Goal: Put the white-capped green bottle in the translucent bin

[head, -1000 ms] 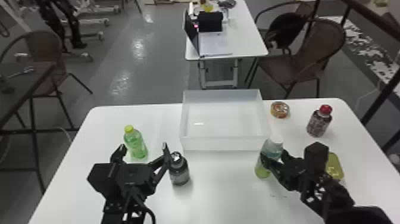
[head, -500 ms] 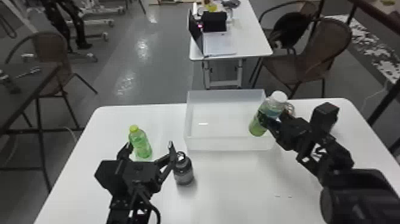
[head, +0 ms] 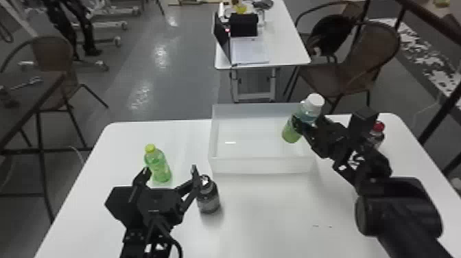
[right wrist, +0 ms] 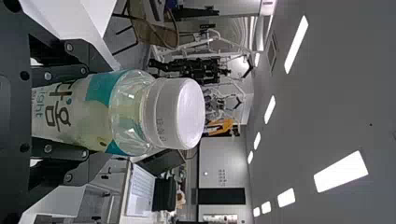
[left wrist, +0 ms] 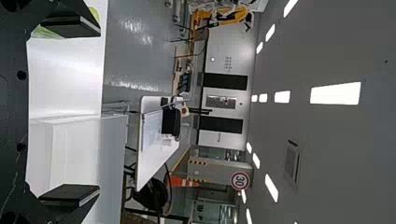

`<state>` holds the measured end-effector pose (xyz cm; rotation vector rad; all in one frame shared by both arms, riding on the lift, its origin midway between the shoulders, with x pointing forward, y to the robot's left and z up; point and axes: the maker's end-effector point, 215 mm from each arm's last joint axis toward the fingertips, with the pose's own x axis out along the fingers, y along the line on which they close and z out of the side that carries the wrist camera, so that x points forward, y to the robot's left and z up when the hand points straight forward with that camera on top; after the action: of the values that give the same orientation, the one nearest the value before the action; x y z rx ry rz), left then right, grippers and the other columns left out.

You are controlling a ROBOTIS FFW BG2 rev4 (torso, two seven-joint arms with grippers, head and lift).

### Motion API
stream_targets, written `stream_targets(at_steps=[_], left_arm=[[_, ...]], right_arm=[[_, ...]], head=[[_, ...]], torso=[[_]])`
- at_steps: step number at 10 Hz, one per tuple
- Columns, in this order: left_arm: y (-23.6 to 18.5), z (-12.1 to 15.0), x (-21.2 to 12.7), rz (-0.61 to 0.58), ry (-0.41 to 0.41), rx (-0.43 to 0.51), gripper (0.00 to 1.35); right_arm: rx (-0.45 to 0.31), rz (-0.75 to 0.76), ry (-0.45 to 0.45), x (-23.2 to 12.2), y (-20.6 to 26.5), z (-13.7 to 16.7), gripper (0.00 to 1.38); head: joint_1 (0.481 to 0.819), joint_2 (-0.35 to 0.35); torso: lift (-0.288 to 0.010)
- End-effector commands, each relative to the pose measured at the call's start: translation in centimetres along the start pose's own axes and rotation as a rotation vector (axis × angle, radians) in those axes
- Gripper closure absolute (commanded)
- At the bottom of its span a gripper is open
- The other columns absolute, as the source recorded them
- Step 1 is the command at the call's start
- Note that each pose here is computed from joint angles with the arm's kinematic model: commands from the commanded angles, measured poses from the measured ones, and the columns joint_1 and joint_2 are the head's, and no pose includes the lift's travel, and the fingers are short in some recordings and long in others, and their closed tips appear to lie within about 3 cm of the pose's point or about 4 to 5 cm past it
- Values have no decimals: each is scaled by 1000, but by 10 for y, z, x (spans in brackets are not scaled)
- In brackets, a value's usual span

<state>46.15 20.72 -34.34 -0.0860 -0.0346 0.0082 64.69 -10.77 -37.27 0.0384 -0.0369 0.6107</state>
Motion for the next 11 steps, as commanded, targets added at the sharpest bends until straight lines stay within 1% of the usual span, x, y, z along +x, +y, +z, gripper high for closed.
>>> stream_targets(at_steps=[1,2,4,7,8,9,10,11], left_arm=[[0,1,3,-4,-5,-8,121],[2,0,2,3,-3,-15,121],[4,-1,3,-20,-6,0,121],[9,-3,1,-24,-4,8,121],[10,-3,1,-24,-4,8,121],[10,-3,1,-24,-4,8,121],[10,-2,1,-27,-6,8,121],[10,-2,2,-27,-6,9,121]], right_arm=[[6,-1,25,1,-6,-14,1059],[16,-15,47,-2,-9,-24,1059],[32,-32,93,-8,-16,-44,1059],[-10,-42,109,-13,-30,-44,1058],[-16,-52,114,-13,-35,-44,826],[-20,-52,124,-12,-36,-46,427],[-25,-56,131,-12,-37,-48,136],[-22,-68,132,-13,-38,-50,68]], head=[[695,98],[695,97],[695,89],[695,84],[695,82],[695,76],[695,74],[695,73]], torso=[[-18],[-18],[-18],[-18],[-18],[-18],[-18],[-18]])
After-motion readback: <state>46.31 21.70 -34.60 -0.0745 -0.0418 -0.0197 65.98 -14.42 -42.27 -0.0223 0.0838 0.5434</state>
